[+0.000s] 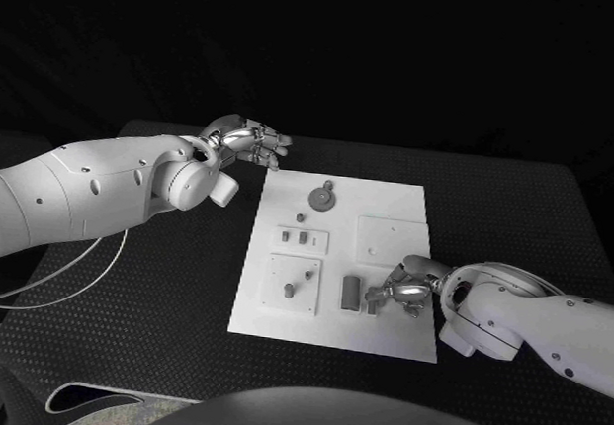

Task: Assemble the parts on the task board

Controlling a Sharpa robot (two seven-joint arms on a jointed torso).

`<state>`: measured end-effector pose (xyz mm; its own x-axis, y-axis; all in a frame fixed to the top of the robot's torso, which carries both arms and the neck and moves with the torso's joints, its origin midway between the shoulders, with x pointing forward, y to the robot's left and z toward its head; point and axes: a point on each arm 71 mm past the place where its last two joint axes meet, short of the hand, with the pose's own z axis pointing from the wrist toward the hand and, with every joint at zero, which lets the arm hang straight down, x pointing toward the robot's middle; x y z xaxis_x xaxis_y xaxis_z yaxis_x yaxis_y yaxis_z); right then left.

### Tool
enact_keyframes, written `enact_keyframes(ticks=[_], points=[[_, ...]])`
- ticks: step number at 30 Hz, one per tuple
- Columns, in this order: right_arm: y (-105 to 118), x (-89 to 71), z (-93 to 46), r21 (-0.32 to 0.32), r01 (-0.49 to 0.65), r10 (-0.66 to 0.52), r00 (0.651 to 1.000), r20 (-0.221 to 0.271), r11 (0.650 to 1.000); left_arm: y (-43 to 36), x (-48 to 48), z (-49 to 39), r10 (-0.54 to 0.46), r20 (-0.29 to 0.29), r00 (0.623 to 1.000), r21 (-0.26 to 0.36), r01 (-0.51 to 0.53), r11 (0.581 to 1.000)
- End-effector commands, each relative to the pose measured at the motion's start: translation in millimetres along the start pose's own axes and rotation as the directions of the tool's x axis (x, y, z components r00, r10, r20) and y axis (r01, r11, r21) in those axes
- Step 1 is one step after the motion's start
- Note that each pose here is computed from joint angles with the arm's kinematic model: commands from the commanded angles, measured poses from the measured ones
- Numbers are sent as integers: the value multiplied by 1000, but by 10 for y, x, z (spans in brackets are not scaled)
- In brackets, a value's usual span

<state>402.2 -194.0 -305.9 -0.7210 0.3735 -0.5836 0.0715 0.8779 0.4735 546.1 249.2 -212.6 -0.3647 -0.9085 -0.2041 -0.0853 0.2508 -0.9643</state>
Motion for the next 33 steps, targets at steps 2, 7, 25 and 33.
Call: enact_keyframes(ticks=[2,7,25,33], points=[[44,33,-8,-34,24,-25,1000,-18,999,-18,20,3,-1,-14,1000,9,1,1000],[39,30,-10,-35,25,-25,1000,-17,999,-19,24,5,-1,-16,1000,10,1,1000],[-2,-44,23,-41,33,-32,999,30,999,-17,18,6,-1,-15,1000,10,1,1000],[7,-61,42,-45,31,-29,999,41,999,-19,27,13,-1,-17,1000,10,1,1000]])
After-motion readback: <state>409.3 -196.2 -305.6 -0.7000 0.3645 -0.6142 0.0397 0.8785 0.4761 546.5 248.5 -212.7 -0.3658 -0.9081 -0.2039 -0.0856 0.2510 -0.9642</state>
